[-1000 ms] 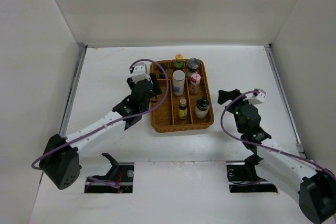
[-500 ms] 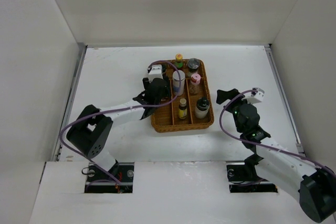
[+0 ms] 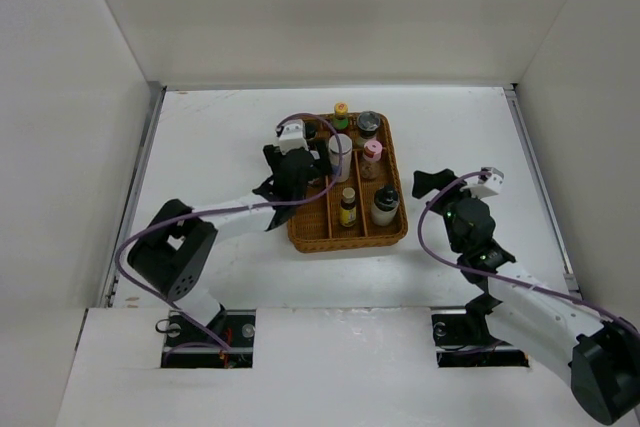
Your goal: Organize the condiment bottles
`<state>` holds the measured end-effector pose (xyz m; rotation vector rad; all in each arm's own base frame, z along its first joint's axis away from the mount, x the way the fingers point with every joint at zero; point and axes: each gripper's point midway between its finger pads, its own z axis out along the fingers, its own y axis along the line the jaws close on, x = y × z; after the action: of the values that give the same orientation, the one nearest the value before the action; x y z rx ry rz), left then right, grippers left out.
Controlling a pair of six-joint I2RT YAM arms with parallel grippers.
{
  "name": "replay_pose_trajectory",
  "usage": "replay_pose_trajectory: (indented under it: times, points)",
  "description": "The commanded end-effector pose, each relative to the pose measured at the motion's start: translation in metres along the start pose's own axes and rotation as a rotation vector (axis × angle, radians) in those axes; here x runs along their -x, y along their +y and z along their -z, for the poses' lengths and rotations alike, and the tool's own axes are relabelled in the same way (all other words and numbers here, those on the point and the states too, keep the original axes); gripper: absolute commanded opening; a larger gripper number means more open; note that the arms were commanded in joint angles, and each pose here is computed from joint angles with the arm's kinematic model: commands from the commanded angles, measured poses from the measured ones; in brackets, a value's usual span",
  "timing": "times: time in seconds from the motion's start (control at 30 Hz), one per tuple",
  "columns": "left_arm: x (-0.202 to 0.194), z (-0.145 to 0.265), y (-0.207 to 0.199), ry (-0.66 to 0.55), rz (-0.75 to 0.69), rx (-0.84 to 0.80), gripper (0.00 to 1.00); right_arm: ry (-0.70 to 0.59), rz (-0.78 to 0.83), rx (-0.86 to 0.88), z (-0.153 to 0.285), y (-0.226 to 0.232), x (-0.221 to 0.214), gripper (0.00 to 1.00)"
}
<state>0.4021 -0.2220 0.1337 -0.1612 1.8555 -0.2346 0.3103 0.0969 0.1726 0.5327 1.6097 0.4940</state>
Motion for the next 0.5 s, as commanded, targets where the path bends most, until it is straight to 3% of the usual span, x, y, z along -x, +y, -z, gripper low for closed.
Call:
replay_pose_trajectory:
  times: [0.0,0.27,0.33,0.47]
  points:
    - [0.056,0.026,-0.009,-0.142,0.083,-0.043,1.00,-0.095,-0.039,0.063,0.000,0.025,0.031,0.96]
    - [0.106,0.093,0.016,-0.283,0.176,-0.058,1.00,-0.109,-0.028,0.022,-0.001,0.019,0.032,1.00]
    - [0.099,0.096,0.030,-0.273,0.182,-0.029,1.00,-0.124,-0.026,-0.001,0.000,0.015,0.034,1.00]
    - [0.052,0.082,0.099,-0.192,0.236,0.150,1.00,-0.138,-0.031,-0.029,0.001,0.009,0.036,1.00]
